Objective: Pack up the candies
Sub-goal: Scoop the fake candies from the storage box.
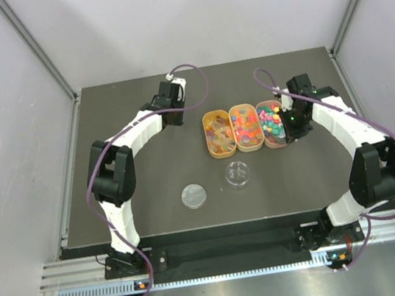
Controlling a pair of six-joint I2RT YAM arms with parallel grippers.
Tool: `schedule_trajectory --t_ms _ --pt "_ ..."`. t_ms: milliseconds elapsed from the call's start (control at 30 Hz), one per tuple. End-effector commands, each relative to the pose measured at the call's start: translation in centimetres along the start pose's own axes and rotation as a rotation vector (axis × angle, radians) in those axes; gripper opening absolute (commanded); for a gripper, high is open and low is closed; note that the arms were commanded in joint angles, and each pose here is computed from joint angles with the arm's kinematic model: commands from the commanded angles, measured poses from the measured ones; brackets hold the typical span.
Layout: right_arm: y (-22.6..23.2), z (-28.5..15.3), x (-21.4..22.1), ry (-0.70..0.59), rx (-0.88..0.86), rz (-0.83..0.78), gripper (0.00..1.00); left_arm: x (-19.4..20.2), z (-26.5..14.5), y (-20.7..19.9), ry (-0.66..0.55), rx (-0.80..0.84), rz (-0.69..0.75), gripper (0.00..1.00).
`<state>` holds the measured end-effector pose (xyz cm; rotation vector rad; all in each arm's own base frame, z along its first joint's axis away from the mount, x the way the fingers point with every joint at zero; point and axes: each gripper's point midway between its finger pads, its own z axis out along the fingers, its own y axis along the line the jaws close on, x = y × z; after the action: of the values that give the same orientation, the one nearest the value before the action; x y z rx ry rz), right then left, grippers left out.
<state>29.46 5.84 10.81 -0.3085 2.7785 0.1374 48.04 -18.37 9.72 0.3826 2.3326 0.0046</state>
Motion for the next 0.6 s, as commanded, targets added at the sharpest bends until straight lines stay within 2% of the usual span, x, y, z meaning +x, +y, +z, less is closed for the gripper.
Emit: schedule_trajectory --t_ms 0,567 --pt "1.3 -0.4 -0.5 -0.024 -0.047 0.019 0.0 -1.4 -0.2 -0.1 -0.025 0.014 -0.005 0.34" --pt "1.0 2.0 -4.4 0.001 -0.048 0.024 0.0 -1.1 -0.8 -0.2 -0.017 0.012 -0.038 0.34"
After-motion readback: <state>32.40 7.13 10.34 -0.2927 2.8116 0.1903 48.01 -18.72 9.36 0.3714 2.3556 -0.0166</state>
